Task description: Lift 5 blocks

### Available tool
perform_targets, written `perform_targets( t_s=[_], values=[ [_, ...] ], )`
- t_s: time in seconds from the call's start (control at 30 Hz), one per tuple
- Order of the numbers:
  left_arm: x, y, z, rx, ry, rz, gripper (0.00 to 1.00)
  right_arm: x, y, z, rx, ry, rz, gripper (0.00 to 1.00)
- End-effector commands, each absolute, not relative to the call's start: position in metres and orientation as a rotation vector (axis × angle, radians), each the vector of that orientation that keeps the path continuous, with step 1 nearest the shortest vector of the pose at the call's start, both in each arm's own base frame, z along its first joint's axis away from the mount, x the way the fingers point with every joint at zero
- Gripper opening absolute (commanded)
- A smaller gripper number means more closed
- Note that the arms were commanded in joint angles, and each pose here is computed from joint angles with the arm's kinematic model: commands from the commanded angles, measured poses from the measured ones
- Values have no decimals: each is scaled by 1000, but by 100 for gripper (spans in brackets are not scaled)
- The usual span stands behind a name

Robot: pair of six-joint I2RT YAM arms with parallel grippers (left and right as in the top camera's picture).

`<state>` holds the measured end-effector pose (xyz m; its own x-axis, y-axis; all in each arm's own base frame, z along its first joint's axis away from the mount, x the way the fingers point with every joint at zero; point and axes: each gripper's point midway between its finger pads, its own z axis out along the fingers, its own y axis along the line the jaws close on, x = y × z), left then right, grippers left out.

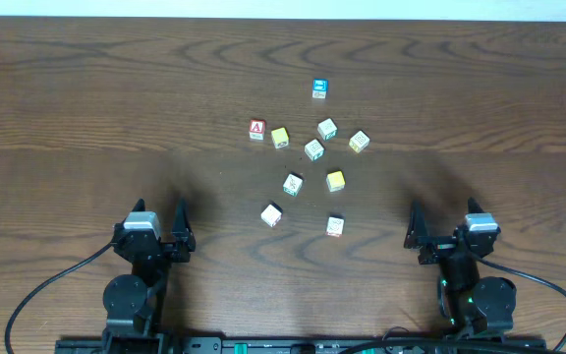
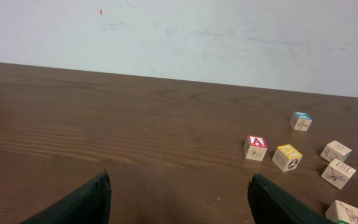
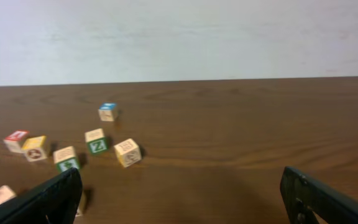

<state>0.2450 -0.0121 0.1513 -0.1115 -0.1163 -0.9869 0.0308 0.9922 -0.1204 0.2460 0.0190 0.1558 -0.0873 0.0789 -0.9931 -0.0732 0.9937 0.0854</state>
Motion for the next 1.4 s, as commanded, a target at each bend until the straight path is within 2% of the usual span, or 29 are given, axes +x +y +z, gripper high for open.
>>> perform_targets(
  t_s=[0.0, 0.6, 0.9, 1.17, 1.37],
  values=[
    [244, -6, 136, -100, 1725, -98, 71, 247, -1, 156, -73, 1651, -117, 99],
    [244, -6, 136, -100, 1725, -98, 71, 247, 0, 156, -142, 1647, -177, 99],
    [244, -6, 136, -100, 1725, -98, 71, 244, 34, 155, -64, 1656, 200, 99],
    [244, -6, 136, -100, 1725, -98, 71, 244, 38, 155, -55, 1656, 242, 99],
    [244, -6, 136, -100, 1725, -98, 71, 235, 69, 161, -206, 1629, 399, 99]
  ],
)
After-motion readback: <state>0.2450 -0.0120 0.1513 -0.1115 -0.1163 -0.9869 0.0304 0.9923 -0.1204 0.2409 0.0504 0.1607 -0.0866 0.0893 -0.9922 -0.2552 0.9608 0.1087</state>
